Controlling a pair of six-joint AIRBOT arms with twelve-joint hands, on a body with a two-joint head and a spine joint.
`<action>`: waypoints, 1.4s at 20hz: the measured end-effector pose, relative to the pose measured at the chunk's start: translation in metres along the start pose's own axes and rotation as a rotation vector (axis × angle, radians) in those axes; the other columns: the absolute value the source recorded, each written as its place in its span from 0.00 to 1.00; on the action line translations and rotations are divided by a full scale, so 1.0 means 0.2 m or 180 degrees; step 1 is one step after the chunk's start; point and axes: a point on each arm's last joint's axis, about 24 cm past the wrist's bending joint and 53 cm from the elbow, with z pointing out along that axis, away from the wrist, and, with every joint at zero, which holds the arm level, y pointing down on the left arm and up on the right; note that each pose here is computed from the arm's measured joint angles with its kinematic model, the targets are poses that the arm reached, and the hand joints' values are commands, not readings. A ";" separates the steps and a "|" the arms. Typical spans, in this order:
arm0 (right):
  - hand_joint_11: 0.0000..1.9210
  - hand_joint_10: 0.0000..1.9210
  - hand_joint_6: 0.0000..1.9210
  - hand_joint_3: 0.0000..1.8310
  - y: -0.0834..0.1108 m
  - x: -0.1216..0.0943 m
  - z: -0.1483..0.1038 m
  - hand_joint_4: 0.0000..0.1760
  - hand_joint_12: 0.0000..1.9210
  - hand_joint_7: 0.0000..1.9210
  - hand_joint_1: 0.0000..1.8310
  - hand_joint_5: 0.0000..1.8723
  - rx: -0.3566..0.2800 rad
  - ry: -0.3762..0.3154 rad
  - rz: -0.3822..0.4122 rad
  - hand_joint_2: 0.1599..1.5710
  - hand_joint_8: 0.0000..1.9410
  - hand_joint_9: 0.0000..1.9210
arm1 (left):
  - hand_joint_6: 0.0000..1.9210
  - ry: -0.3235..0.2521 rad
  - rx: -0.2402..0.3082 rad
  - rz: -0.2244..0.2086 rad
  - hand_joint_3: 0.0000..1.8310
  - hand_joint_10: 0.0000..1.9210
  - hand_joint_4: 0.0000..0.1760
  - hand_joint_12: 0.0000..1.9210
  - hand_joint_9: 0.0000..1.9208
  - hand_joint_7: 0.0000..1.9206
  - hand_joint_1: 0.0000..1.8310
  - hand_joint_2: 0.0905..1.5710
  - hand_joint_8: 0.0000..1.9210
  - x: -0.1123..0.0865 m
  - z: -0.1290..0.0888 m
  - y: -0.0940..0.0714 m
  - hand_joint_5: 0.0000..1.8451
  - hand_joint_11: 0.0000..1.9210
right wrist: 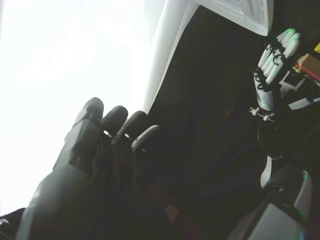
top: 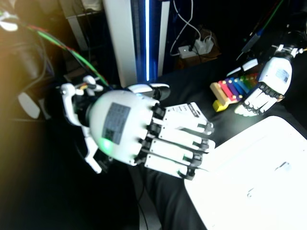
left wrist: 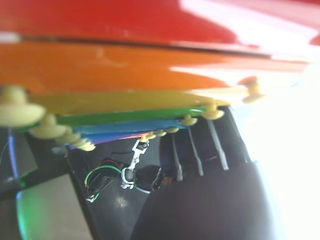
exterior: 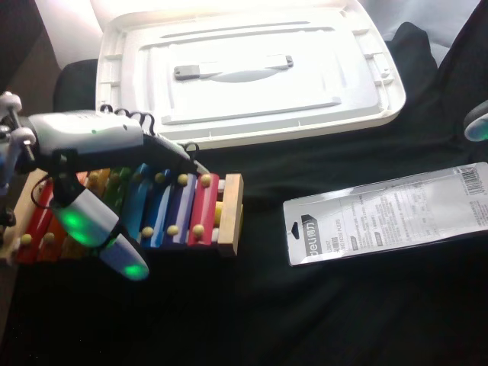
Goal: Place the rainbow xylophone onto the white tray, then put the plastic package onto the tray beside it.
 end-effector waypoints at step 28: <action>0.04 0.00 0.65 0.00 -0.04 0.06 0.03 0.00 0.32 0.23 0.41 0.11 0.0002 0.0014 0.0072 0.35 0.05 0.14 | 0.01 -0.1094 -0.0192 0.0292 0.00 0.00 0.00 0.54 0.47 0.46 0.65 0.57 0.00 -0.87 0.15 0.03 0.49 0.24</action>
